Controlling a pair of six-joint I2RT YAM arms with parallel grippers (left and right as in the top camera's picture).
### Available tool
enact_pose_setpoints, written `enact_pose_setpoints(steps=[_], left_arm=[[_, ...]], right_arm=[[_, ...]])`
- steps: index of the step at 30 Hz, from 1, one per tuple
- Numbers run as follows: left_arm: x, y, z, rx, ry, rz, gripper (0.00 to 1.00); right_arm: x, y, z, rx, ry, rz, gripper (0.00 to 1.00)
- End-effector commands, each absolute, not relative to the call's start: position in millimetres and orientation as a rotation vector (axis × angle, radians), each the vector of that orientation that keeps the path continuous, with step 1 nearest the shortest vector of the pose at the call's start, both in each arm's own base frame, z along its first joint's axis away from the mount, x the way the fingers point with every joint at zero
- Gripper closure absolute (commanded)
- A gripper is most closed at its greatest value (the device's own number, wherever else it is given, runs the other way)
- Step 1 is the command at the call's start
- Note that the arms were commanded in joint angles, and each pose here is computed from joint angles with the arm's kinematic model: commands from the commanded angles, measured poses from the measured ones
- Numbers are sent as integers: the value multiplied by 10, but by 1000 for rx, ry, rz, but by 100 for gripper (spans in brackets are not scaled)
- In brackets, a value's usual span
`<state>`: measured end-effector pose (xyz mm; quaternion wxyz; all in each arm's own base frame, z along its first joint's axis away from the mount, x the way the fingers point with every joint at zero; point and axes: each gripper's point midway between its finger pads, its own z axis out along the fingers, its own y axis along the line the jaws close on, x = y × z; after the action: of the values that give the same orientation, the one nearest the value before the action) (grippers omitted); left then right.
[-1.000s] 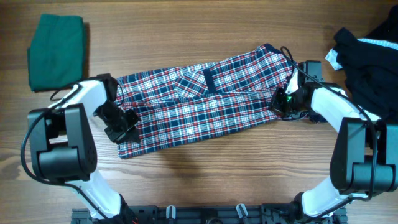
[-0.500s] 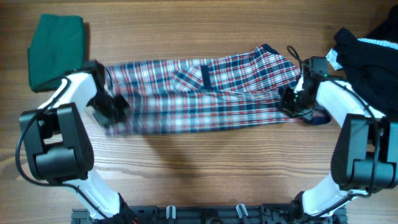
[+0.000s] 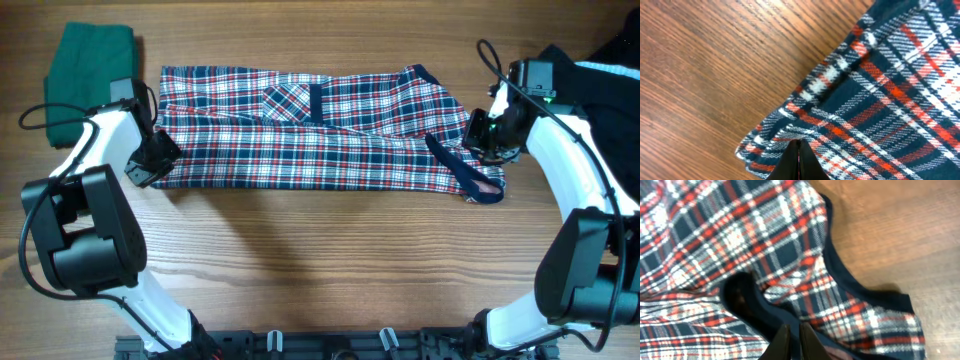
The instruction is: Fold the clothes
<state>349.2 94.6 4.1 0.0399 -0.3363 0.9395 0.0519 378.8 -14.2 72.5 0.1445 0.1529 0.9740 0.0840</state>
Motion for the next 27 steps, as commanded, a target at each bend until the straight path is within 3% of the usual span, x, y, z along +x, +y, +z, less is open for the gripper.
enact_pose_setpoints(steps=[1, 13, 15, 16, 17, 18, 20, 27], left_arm=[[3566, 834, 117, -1003, 2859, 47, 96], [3808, 381, 646, -698, 2780, -23, 94], [3908, 339, 899, -636, 2699, -42, 76], [3964, 339, 988, -620, 2661, -50, 62], [4026, 343, 1070, -596, 2624, -55, 55], [4095, 349, 1134, -577, 2589, -59, 46], [4322, 370, 1288, -555, 2479, -78, 27], [5022, 330, 1487, -354, 2234, -122, 14]], right_arm=[[3950, -27, 879, 295, 2738, 318, 91], [4124, 58, 1052, 206, 2662, 380, 89], [4249, 75, 1192, 160, 2610, 386, 76], [4287, 81, 1234, 139, 2594, 382, 68], [4345, 102, 1297, 106, 2567, 384, 59], [4405, 123, 1357, 78, 2538, 386, 44], [4591, 158, 1504, 28, 2444, 375, 26], [4985, 240, 1754, -43, 2252, 352, 18]])
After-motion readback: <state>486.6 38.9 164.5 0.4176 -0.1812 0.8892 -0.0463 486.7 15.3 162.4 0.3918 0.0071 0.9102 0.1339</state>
